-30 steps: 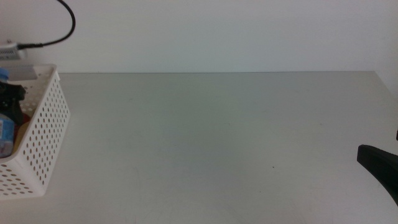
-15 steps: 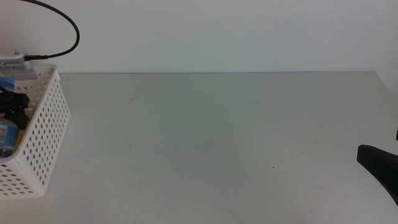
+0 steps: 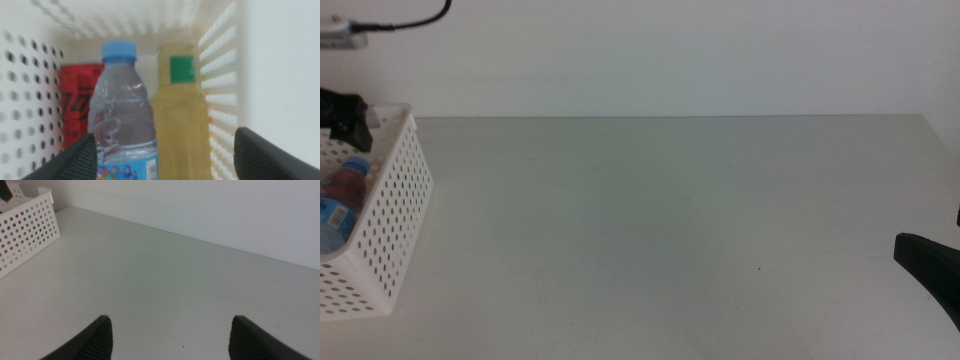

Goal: Use arms to grab the bottles and put them into the dustbin to the left of the table.

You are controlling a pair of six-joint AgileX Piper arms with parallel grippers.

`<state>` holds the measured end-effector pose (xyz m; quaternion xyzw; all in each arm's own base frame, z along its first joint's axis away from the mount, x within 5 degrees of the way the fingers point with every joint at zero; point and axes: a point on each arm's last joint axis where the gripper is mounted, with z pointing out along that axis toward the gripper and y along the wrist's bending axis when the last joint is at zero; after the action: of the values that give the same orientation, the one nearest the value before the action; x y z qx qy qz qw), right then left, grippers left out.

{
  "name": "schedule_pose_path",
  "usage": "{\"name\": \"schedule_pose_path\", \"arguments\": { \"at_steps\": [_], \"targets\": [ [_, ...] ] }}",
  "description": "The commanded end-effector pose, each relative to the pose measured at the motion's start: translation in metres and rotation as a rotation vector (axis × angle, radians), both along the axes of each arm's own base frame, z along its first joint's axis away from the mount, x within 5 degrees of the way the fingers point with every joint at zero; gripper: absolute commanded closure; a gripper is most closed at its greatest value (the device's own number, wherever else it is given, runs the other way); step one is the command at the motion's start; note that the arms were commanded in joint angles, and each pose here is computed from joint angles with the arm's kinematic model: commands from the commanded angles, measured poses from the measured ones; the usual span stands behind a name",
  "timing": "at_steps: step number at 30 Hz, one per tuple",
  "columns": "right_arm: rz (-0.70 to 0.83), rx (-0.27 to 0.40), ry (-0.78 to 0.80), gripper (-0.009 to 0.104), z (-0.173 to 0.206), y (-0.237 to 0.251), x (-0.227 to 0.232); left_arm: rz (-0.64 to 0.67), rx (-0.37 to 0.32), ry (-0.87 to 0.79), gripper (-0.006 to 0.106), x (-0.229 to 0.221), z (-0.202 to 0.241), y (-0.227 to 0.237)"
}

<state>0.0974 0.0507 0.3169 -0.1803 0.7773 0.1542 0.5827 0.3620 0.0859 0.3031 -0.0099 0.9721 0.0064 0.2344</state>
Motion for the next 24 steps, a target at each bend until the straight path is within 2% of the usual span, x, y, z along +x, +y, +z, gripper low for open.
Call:
{"name": "schedule_pose_path", "arguments": {
  "at_steps": [1, 6, 9, 12, 18, 24],
  "targets": [
    [0.001, 0.03, -0.09, 0.036, 0.015, 0.0, 0.001, -0.026, 0.033, -0.18, 0.007, -0.017, 0.054, -0.013],
    [0.001, 0.03, -0.09, 0.036, 0.015, 0.0, 0.001, -0.121, 0.068, -0.281, 0.007, -0.043, 0.092, -0.039],
    [0.001, 0.03, -0.09, 0.036, 0.015, 0.0, 0.001, -0.17, 0.034, -0.377, 0.007, -0.064, 0.118, -0.061],
    [0.001, 0.03, -0.09, 0.036, 0.015, 0.0, 0.001, -0.204, 0.052, -0.441, 0.007, -0.092, 0.134, -0.082],
    [0.001, 0.03, -0.09, 0.036, 0.015, 0.0, 0.001, -0.221, 0.111, -0.602, 0.007, -0.157, 0.132, -0.112],
    [0.001, 0.03, -0.09, 0.036, 0.015, 0.0, 0.001, -0.228, 0.095, -0.65, 0.007, -0.193, 0.128, -0.111]
  ]
}}
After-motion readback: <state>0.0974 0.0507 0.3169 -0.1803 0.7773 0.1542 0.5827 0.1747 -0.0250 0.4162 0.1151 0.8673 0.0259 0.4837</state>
